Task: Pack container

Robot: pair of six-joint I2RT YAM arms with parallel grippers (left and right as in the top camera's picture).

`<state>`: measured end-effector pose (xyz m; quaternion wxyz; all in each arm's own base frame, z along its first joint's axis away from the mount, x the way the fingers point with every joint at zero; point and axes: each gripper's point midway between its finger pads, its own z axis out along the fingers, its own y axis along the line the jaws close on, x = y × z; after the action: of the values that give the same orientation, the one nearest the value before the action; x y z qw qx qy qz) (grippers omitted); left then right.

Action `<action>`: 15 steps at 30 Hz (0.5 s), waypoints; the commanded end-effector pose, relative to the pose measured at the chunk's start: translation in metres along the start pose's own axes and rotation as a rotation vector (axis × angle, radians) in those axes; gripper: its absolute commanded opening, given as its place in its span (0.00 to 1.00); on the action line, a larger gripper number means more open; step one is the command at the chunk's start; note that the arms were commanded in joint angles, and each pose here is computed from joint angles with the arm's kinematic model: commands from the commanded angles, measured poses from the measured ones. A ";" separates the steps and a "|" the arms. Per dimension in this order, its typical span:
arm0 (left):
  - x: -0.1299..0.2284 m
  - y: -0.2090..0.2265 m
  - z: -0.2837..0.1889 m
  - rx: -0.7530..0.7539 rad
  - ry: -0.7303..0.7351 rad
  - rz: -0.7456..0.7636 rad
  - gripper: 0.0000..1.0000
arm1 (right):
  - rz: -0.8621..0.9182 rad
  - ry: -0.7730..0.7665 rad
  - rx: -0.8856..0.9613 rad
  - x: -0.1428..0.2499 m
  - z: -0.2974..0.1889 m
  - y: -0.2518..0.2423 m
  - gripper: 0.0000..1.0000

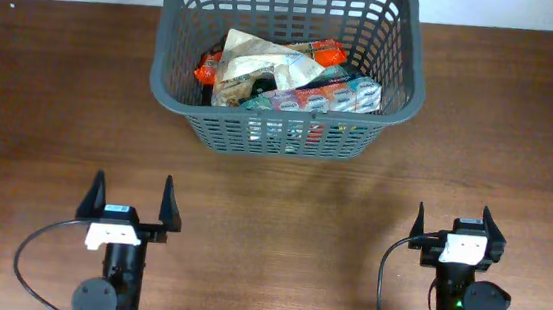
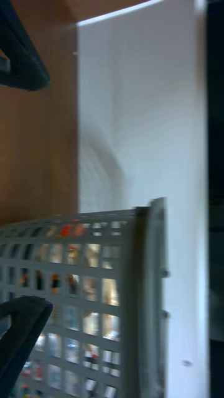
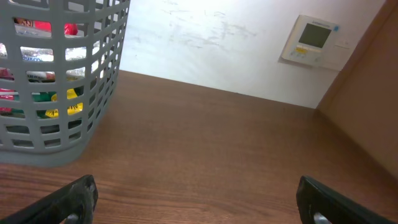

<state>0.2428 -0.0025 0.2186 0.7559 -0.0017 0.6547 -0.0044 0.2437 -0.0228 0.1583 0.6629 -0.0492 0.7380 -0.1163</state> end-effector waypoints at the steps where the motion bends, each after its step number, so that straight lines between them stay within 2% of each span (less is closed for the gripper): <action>1: 0.024 -0.005 0.000 0.028 0.067 -0.006 0.99 | 0.003 -0.002 0.004 0.002 0.000 0.001 0.99; 7: 0.063 -0.005 -0.006 0.026 0.226 -0.004 0.99 | 0.003 -0.001 0.004 0.002 0.000 0.000 0.99; 15: 0.062 -0.005 -0.006 0.029 0.223 -0.004 0.99 | 0.003 -0.002 0.004 0.002 0.000 0.001 0.99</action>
<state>0.2459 -0.0048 0.1577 0.6776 0.0044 0.7354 -0.0070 0.2437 -0.0228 0.1583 0.6629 -0.0492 0.7380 -0.1163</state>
